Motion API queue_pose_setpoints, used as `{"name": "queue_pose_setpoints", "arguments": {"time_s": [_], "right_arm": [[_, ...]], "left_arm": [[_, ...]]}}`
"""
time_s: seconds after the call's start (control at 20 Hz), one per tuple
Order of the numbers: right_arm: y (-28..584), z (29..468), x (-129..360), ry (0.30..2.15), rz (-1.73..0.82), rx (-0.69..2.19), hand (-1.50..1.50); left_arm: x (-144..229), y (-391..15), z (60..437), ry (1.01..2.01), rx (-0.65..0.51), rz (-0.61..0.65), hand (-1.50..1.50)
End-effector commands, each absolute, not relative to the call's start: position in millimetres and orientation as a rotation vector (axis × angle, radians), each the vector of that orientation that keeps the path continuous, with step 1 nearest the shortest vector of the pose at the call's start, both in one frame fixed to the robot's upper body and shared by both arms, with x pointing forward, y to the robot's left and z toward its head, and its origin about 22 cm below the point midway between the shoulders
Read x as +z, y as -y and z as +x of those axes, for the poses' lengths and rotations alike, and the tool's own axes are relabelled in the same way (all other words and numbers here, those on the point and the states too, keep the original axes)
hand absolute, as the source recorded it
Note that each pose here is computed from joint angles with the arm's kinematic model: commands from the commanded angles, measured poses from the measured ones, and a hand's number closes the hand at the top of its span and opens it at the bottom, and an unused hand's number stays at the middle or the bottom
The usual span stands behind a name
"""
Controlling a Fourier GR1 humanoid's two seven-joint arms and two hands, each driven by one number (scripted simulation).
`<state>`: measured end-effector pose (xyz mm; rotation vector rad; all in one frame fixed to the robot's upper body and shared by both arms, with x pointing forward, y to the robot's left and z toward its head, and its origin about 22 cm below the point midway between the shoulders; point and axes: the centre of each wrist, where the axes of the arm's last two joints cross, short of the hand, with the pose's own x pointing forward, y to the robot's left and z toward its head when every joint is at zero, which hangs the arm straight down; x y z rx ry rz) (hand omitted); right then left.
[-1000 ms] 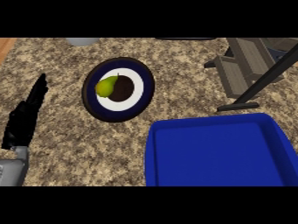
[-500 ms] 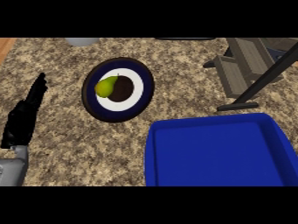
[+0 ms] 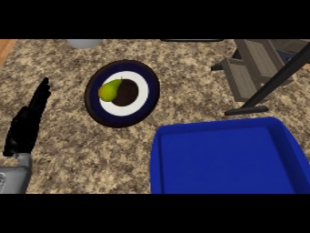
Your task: Pick the sweet potato from the tray and place it in the tiered basket
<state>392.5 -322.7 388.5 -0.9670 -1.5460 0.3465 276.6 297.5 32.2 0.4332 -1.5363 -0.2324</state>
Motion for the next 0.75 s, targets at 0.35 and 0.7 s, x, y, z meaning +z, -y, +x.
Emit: {"name": "queue_pose_setpoints", "arguments": {"time_s": [0.35, 0.7], "right_arm": [[456, 310, 408, 1.422, -0.856, 0.172, -1.50], [517, 258, 385, 1.527, -0.786, 0.130, -1.50]], "left_arm": [[41, -307, 272, 1.520, -0.225, 0.444, 0.00], [35, -296, 282, 1.516, -0.215, 0.439, 0.00]]}}
